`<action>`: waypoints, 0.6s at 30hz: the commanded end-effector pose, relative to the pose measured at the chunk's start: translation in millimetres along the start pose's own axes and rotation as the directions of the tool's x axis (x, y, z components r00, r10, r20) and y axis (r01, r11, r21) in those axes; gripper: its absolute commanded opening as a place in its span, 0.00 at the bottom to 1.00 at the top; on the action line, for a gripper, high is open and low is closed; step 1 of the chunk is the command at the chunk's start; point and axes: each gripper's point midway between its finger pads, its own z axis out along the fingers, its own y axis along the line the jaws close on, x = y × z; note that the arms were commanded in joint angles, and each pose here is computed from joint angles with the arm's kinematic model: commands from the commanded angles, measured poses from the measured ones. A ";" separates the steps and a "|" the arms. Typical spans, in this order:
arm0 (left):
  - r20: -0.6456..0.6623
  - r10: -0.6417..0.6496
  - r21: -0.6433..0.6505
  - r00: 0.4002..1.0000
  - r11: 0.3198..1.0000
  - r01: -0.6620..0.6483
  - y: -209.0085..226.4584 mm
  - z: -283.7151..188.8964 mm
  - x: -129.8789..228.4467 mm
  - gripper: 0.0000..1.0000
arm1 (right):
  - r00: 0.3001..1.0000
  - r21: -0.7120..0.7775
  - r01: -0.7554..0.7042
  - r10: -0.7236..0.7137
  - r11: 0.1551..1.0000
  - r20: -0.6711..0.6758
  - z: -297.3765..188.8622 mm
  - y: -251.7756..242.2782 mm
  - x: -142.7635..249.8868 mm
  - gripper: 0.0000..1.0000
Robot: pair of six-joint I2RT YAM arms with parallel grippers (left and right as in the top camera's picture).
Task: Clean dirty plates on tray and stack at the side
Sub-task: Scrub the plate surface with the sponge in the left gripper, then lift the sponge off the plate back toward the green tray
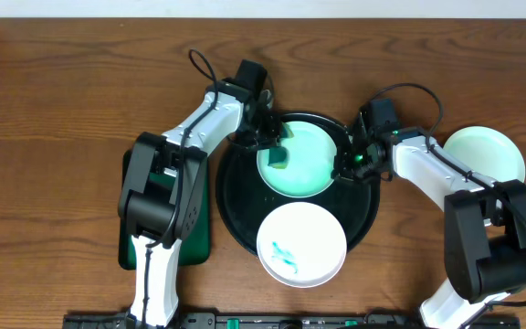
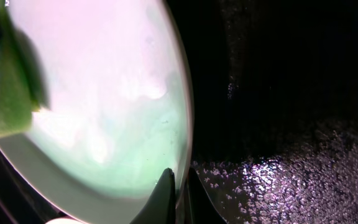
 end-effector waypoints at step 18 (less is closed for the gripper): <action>-0.279 0.202 -0.016 0.939 0.977 -0.214 -5.8 36.7 83.6 0.07 | 1.000 0.115 0.009 -0.008 0.993 -0.007 7.0 -27.6 5.2 0.02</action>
